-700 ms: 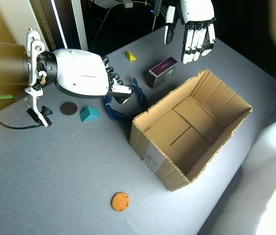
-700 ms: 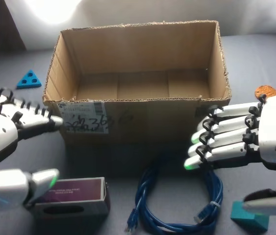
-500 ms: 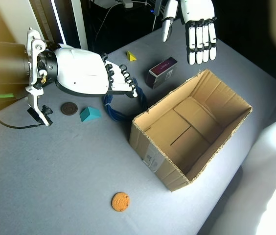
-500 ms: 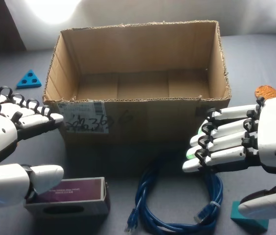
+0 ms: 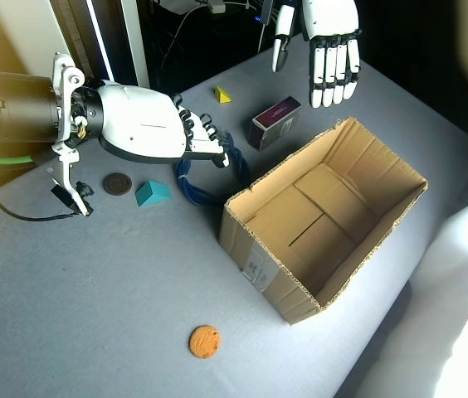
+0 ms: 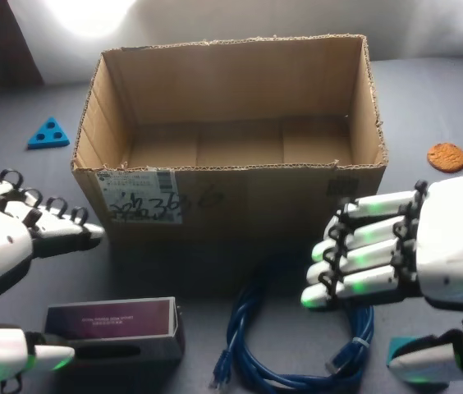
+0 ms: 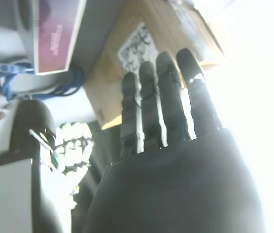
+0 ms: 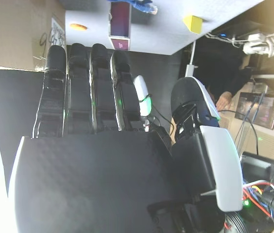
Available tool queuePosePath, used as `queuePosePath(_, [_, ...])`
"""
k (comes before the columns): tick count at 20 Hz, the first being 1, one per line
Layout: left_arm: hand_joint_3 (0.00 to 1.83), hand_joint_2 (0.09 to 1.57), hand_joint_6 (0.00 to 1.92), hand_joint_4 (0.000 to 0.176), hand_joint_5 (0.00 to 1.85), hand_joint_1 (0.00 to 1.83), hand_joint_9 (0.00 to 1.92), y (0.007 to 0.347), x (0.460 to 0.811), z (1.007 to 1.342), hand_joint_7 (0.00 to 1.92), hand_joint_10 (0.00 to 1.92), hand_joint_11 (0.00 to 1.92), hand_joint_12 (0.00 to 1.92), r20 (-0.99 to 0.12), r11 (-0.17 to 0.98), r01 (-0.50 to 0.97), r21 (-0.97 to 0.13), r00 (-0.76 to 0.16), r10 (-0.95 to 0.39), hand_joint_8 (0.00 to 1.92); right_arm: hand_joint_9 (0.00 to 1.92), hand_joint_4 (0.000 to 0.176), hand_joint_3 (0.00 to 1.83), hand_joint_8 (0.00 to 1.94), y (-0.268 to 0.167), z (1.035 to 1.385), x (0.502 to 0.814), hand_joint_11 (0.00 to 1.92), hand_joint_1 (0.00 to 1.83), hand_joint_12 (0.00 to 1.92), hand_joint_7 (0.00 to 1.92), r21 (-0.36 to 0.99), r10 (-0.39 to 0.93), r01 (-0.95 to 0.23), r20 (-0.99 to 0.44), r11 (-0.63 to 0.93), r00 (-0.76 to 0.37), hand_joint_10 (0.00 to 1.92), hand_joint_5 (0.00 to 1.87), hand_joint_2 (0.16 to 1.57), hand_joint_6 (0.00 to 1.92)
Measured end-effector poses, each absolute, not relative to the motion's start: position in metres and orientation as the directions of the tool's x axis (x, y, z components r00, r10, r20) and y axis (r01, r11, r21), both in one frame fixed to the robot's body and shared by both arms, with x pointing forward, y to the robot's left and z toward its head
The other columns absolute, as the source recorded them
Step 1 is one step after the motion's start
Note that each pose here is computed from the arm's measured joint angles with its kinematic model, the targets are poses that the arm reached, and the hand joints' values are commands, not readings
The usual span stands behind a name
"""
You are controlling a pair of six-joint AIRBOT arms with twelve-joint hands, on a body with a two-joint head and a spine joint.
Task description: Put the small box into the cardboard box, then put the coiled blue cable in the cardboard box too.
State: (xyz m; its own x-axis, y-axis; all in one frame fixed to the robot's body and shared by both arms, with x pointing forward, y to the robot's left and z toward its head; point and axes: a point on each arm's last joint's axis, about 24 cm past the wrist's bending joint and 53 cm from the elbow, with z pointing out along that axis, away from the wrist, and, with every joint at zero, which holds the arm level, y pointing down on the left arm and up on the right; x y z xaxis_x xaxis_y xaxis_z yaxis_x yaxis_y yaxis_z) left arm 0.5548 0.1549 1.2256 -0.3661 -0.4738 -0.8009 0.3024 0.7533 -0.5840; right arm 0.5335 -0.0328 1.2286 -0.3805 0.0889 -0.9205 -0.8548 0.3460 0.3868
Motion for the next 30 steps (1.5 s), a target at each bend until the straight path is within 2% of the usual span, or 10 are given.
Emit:
queuePosePath(2, [0.00,1.04,0.00,0.000,0.19,1.04,0.20,0.151,0.554,1.226,0.22,0.00,0.00,0.59,-0.801,0.753,0.306,-0.583,-0.369,-0.471,0.00,0.28,0.000,0.00,0.00,-0.027,1.224,0.534,0.00,0.06,0.75,0.30,0.376,0.086,-0.858,-0.925,0.349,-0.370,0.00,0.29,1.35,0.00])
queuePosePath(3, [0.00,1.03,0.00,0.000,0.16,1.09,0.16,0.151,0.551,1.220,0.18,0.00,0.00,0.47,-0.794,0.754,0.291,-0.590,-0.381,-0.474,0.00,0.28,0.000,0.00,0.00,-0.025,1.220,0.535,0.00,0.08,0.76,0.31,0.374,0.082,-0.856,-0.925,0.356,-0.370,0.00,0.30,1.35,0.00])
queuePosePath(7, [0.00,0.99,0.01,0.000,0.20,1.26,0.23,0.158,0.547,1.197,0.26,0.02,0.00,0.66,-0.751,0.751,0.200,-0.630,-0.404,-0.522,0.01,0.26,0.000,0.00,0.00,-0.022,1.210,0.536,0.00,0.11,0.69,0.29,0.379,0.072,-0.848,-0.922,0.370,-0.381,0.00,0.29,1.35,0.00])
queuePosePath(10, [0.00,1.00,0.00,0.000,0.21,1.30,0.23,0.157,0.549,1.194,0.26,0.01,0.00,0.62,-0.732,0.736,0.174,-0.654,-0.393,-0.557,0.00,0.26,0.000,0.00,0.00,-0.023,1.215,0.540,0.00,0.15,0.71,0.29,0.378,0.093,-0.846,-0.924,0.377,-0.371,0.01,0.29,1.34,0.00])
queuePosePath(11, [0.00,0.98,0.01,0.000,0.24,1.37,0.27,0.153,0.549,1.191,0.29,0.02,0.00,0.70,-0.721,0.729,0.164,-0.664,-0.400,-0.566,0.01,0.26,0.000,0.00,0.00,-0.023,1.215,0.540,0.00,0.16,0.74,0.28,0.378,0.096,-0.845,-0.924,0.378,-0.370,0.00,0.28,1.34,0.00])
queuePosePath(14, [0.00,0.97,0.01,0.000,0.25,1.43,0.28,0.145,0.548,1.182,0.30,0.01,0.00,0.72,-0.691,0.711,0.133,-0.691,-0.411,-0.595,0.00,0.25,0.000,0.00,0.00,-0.023,1.216,0.541,0.00,0.21,0.70,0.27,0.379,0.098,-0.845,-0.924,0.378,-0.371,0.00,0.28,1.33,0.00])
queuePosePath(19, [0.00,0.98,0.00,0.000,0.20,1.44,0.24,0.144,0.550,1.170,0.25,0.00,0.00,0.62,-0.660,0.694,0.073,-0.717,-0.393,-0.641,0.00,0.28,0.000,0.00,0.01,-0.023,1.216,0.541,0.00,0.24,0.79,0.30,0.376,0.097,-0.846,-0.925,0.379,-0.368,0.01,0.30,1.32,0.01])
queuePosePath(23, [0.00,0.98,0.01,0.000,0.24,1.44,0.27,0.137,0.549,1.161,0.30,0.01,0.00,0.74,-0.647,0.689,0.050,-0.723,-0.398,-0.650,0.00,0.27,0.000,0.00,0.00,-0.023,1.216,0.541,0.00,0.24,0.74,0.29,0.370,0.094,-0.848,-0.927,0.380,-0.362,0.00,0.29,1.32,0.00])
queuePosePath(25, [0.00,0.99,0.00,0.000,0.22,1.45,0.23,0.133,0.550,1.157,0.26,0.00,0.00,0.63,-0.649,0.691,0.049,-0.721,-0.397,-0.650,0.00,0.26,0.000,0.00,0.00,-0.023,1.216,0.541,0.00,0.20,0.72,0.28,0.370,0.094,-0.848,-0.927,0.380,-0.362,0.00,0.29,1.33,0.00])
queuePosePath(30, [0.00,0.99,0.01,0.000,0.24,1.40,0.23,0.120,0.552,1.149,0.27,0.00,0.00,0.62,-0.634,0.677,0.040,-0.735,-0.396,-0.664,0.00,0.27,0.000,0.00,0.00,-0.023,1.216,0.541,0.00,0.23,0.74,0.29,0.369,0.094,-0.849,-0.928,0.379,-0.361,0.00,0.29,1.32,0.00])
